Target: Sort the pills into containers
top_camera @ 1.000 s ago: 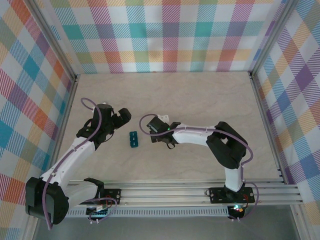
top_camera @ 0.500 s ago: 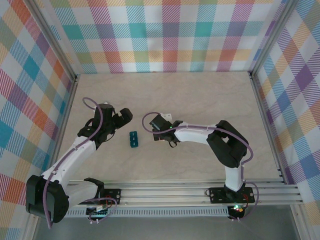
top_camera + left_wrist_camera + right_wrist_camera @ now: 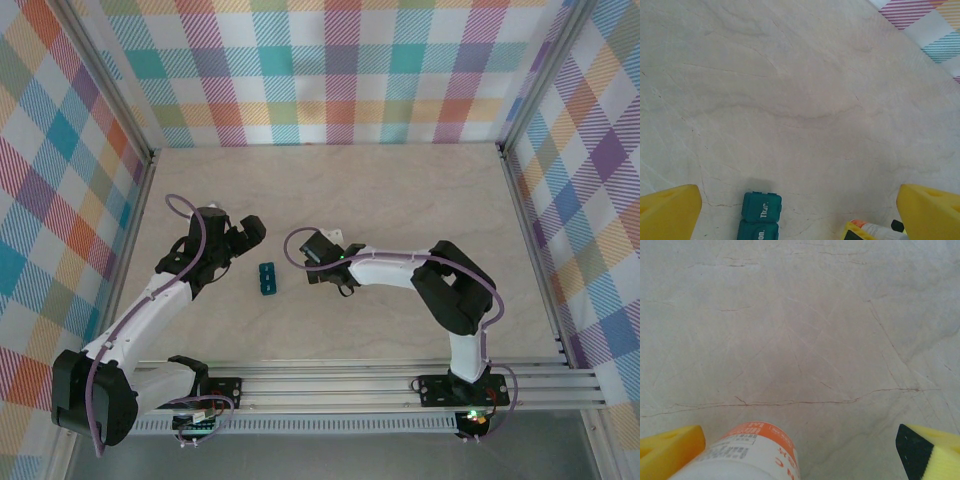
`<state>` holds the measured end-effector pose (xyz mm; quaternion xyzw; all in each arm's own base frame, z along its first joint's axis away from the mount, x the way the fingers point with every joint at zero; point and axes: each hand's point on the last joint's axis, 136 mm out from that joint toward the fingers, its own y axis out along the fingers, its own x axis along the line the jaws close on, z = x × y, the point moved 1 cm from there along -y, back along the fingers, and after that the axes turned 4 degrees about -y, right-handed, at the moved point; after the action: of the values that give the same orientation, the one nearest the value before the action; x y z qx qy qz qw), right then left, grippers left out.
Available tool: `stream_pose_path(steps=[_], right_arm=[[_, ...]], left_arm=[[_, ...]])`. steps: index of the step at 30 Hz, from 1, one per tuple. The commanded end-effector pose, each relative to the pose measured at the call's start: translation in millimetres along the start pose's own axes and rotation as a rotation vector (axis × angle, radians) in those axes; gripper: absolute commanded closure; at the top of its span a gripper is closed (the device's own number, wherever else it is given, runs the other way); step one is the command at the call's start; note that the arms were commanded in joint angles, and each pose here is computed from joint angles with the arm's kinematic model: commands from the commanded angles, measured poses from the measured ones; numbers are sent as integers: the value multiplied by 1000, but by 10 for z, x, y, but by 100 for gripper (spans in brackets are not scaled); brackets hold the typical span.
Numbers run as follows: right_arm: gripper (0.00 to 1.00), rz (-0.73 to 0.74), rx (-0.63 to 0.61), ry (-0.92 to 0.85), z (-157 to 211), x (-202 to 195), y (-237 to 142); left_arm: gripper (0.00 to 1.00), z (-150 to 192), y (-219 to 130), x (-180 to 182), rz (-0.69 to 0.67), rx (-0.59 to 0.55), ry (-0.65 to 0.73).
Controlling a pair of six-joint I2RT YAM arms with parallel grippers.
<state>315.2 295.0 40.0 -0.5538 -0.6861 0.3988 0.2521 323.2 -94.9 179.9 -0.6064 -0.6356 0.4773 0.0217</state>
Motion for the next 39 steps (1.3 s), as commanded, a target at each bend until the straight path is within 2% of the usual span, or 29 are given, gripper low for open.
stream_pose_path(steps=[1, 24, 28, 34, 39], right_arm=[[1, 48, 52, -38, 183, -187, 49], [1, 115, 48, -25, 225, -876, -159], [1, 48, 9, -19, 30, -824, -391], [1, -127, -92, 24, -380, -664, -998], [1, -273, -91, 43, -545, -443, -1325]], left_arm=[[0, -2, -12, -84, 29, -6, 25], [0, 14, -30, -107, 39, -9, 29], [0, 30, 2, -88, 29, -4, 30], [0, 51, 81, -74, 17, 5, 23], [0, 47, 156, -48, -10, 8, 12]])
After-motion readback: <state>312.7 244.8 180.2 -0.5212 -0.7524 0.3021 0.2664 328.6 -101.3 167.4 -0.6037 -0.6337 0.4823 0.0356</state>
